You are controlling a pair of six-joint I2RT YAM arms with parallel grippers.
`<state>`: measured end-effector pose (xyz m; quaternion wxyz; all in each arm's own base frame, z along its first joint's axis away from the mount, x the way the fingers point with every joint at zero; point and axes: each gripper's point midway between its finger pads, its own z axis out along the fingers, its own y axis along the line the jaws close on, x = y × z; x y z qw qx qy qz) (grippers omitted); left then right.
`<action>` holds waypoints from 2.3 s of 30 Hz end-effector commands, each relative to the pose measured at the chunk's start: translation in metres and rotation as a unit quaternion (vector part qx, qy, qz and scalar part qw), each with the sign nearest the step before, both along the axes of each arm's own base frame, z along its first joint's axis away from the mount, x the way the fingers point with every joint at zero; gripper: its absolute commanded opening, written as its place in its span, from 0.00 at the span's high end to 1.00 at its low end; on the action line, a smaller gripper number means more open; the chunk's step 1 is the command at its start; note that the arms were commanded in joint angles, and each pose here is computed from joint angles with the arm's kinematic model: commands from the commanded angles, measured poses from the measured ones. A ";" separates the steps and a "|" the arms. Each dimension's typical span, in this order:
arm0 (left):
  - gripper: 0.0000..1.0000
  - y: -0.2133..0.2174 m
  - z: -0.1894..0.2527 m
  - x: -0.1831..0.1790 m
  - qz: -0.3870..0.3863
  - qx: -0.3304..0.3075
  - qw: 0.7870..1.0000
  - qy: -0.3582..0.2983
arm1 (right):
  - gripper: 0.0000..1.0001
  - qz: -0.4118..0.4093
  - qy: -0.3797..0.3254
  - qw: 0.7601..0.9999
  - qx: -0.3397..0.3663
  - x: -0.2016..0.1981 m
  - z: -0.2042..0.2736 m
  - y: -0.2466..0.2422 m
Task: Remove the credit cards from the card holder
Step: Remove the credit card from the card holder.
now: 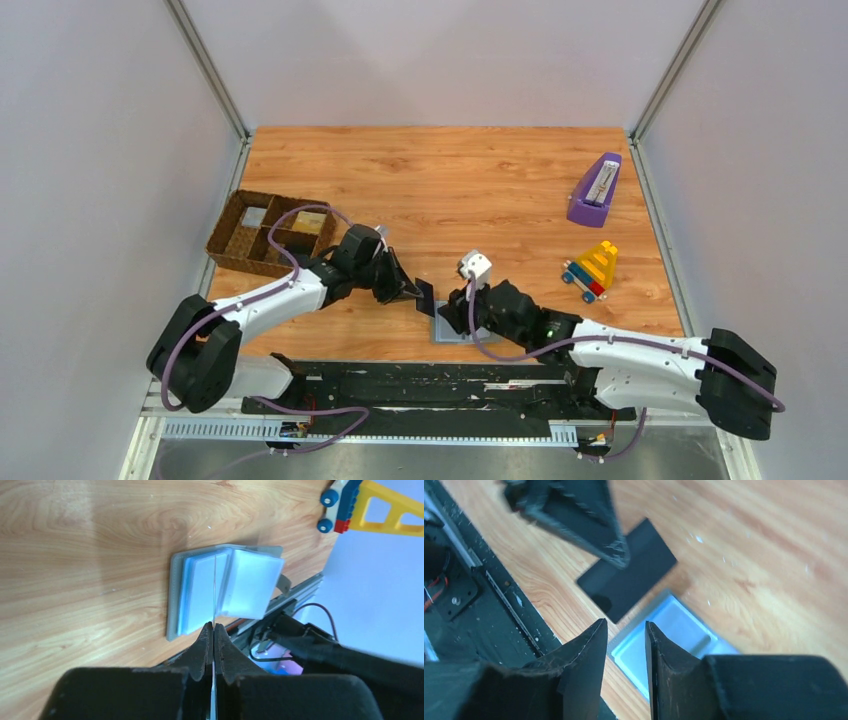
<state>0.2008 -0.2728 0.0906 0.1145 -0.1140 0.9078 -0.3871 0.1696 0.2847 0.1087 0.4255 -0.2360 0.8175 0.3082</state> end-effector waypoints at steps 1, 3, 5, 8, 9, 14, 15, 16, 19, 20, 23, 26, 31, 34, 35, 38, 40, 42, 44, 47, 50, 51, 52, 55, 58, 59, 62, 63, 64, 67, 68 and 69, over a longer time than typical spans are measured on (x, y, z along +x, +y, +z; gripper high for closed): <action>1.00 -0.008 0.033 0.002 0.036 -0.056 0.997 0.030 | 0.65 0.060 -0.236 0.969 -0.040 0.006 0.045 0.015; 1.00 -0.010 0.038 0.001 0.045 -0.069 0.996 0.043 | 0.64 0.072 -0.257 0.962 -0.057 0.005 0.049 0.019; 1.00 -0.011 0.042 0.000 0.050 -0.079 0.994 0.053 | 0.62 0.091 -0.275 0.955 -0.070 0.002 0.051 0.025; 1.00 -0.011 0.044 -0.002 0.059 -0.088 0.992 0.065 | 0.58 0.108 -0.301 0.943 -0.093 -0.002 0.050 0.032; 1.00 -0.011 0.045 -0.002 0.062 -0.091 0.992 0.064 | 0.57 0.108 -0.308 0.940 -0.103 -0.002 0.050 0.033; 1.00 -0.009 0.046 -0.003 0.077 -0.101 0.989 0.070 | 0.51 0.103 -0.335 0.921 -0.173 0.002 0.039 0.038; 1.00 -0.009 0.045 -0.003 0.077 -0.102 0.989 0.071 | 0.51 0.101 -0.336 0.918 -0.183 0.003 0.035 0.039; 1.00 -0.009 0.046 -0.003 0.077 -0.104 0.989 0.071 | 0.52 0.096 -0.336 0.917 -0.193 0.005 0.031 0.039; 1.00 -0.010 0.046 -0.004 0.074 -0.105 0.989 0.071 | 0.74 0.073 -0.339 0.918 -0.193 0.010 0.035 0.040; 1.00 -0.010 0.046 -0.004 0.074 -0.105 0.989 0.070 | 0.81 0.068 -0.339 0.919 -0.189 0.010 0.037 0.041; 0.98 -0.009 0.046 -0.002 0.072 -0.102 0.990 0.062 | 1.00 0.055 -0.329 0.928 -0.166 0.010 0.044 0.042; 0.70 -0.007 0.046 0.000 0.059 -0.097 0.992 0.045 | 1.00 0.044 -0.300 0.942 -0.148 0.008 0.043 0.039; 0.28 0.002 0.048 0.008 0.032 -0.061 0.998 0.000 | 1.00 0.024 -0.218 0.970 -0.108 0.009 0.039 0.028; 0.25 0.010 0.051 0.011 0.021 -0.032 0.999 -0.027 | 1.00 0.017 -0.169 0.983 -0.068 0.009 0.042 0.023; 0.25 0.012 0.054 0.013 0.014 -0.023 0.999 -0.042 | 1.00 0.014 -0.154 0.986 -0.057 0.009 0.042 0.020; 0.25 0.018 0.065 0.017 0.004 -0.012 0.996 -0.085 | 1.00 0.005 -0.110 0.994 -0.019 0.012 0.047 0.013; 0.26 0.022 0.072 0.019 -0.007 -0.004 0.993 -0.118 | 1.00 -0.003 -0.090 0.996 0.003 0.015 0.051 0.007; 0.27 0.026 0.075 0.020 -0.022 0.010 0.988 -0.150 | 1.00 -0.005 -0.077 0.997 0.024 0.014 0.055 0.005; 0.27 0.027 0.078 0.020 -0.041 0.013 0.983 -0.176 | 1.00 0.004 -0.068 0.997 0.037 0.012 0.059 0.005; 0.29 0.021 0.088 0.016 -0.095 0.004 0.972 -0.216 | 1.00 0.028 -0.048 0.998 0.042 0.007 0.060 0.005; 0.29 0.025 0.088 0.015 -0.127 0.031 0.965 -0.228 | 1.00 0.007 -0.022 0.997 0.068 0.013 0.065 -0.001; 0.29 0.025 0.088 0.015 -0.130 0.031 0.964 -0.228 | 1.00 0.001 -0.007 0.996 0.086 0.013 0.069 -0.003; 0.29 0.023 0.091 0.014 -0.133 0.020 0.963 -0.233 | 1.00 -0.010 0.008 0.995 0.101 0.015 0.071 -0.005; 0.29 0.015 0.102 0.011 -0.127 -0.021 0.961 -0.246 | 1.00 -0.044 0.039 0.987 0.147 0.020 0.082 -0.007; 0.29 0.008 0.112 0.009 -0.112 -0.068 0.960 -0.246 | 1.00 -0.089 0.073 0.973 0.198 0.026 0.094 -0.008; 0.29 0.007 0.111 0.008 -0.109 -0.075 0.961 -0.242 | 1.00 -0.102 0.079 0.968 0.217 0.029 0.100 -0.009; 0.29 -0.003 0.124 0.007 -0.103 -0.124 0.957 -0.240 | 1.00 -0.115 0.090 0.949 0.279 0.029 0.121 -0.008; 0.29 -0.004 0.125 0.007 -0.102 -0.132 0.957 -0.239 | 1.00 -0.123 0.092 0.942 0.297 0.030 0.126 -0.010; 0.30 -0.007 0.132 0.008 -0.098 -0.150 0.954 -0.242 | 1.00 -0.125 0.093 0.936 0.315 0.029 0.131 -0.012; 0.32 -0.011 0.138 0.007 -0.092 -0.174 0.952 -0.235 | 1.00 -0.126 0.089 0.919 0.364 0.025 0.145 -0.018; 0.32 -0.012 0.143 0.006 -0.094 -0.185 0.948 -0.242 | 1.00 -0.126 0.089 0.915 0.372 0.024 0.145 -0.021; 0.33 -0.013 0.147 0.006 -0.092 -0.197 0.945 -0.243 | 1.00 -0.128 0.091 0.911 0.380 0.023 0.146 -0.023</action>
